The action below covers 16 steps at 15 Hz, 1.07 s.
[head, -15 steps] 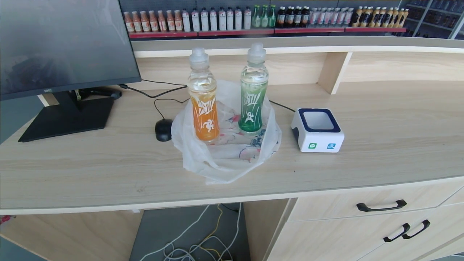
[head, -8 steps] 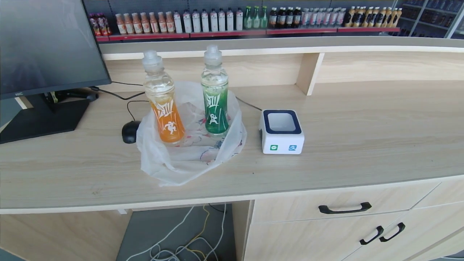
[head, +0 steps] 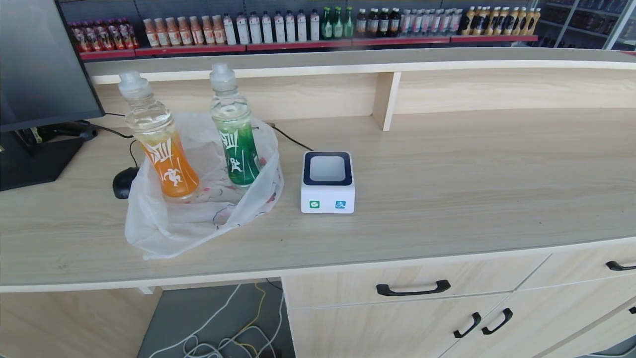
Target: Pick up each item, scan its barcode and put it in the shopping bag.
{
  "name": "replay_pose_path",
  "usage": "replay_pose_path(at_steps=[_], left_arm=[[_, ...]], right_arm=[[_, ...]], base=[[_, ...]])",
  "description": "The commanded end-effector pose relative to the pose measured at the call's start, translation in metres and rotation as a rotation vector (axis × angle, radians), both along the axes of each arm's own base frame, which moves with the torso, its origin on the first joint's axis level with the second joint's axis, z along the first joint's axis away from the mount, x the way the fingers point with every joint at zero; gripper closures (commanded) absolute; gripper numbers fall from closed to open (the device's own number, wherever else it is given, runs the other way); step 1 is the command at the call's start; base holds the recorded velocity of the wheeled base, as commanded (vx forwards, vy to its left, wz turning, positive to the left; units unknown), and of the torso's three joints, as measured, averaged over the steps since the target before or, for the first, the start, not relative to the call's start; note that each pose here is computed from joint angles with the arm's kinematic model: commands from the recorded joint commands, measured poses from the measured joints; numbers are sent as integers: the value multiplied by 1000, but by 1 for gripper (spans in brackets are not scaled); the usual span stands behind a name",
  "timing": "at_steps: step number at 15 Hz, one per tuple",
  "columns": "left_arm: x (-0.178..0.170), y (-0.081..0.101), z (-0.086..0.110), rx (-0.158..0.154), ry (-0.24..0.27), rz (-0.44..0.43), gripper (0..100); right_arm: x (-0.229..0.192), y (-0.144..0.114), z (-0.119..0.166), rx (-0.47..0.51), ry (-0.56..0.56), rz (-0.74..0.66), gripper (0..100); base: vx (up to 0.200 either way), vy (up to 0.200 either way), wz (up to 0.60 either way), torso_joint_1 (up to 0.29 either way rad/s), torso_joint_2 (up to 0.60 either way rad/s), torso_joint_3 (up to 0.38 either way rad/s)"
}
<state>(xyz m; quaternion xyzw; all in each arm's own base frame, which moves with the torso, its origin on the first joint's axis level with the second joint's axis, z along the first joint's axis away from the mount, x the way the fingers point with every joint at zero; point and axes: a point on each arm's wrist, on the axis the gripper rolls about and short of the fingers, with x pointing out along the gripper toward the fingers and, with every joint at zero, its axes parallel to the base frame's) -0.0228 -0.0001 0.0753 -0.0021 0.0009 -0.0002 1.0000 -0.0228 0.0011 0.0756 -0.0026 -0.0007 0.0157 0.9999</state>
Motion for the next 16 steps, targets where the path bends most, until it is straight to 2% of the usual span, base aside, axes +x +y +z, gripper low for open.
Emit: replay_pose_path(at_steps=[1, 16], left_arm=[[0, 0, 0, 0, 0, 0, 0], [0, 0, 0, -2, 0, 0, 0]], right_arm=[[0, 0, 0, -1, 1, 1, 0], [0, 0, 0, -1, 1, 1, 0]], base=[[0, 0, 0, 0, 0, 0], [0, 0, 0, 0, 0, 0]])
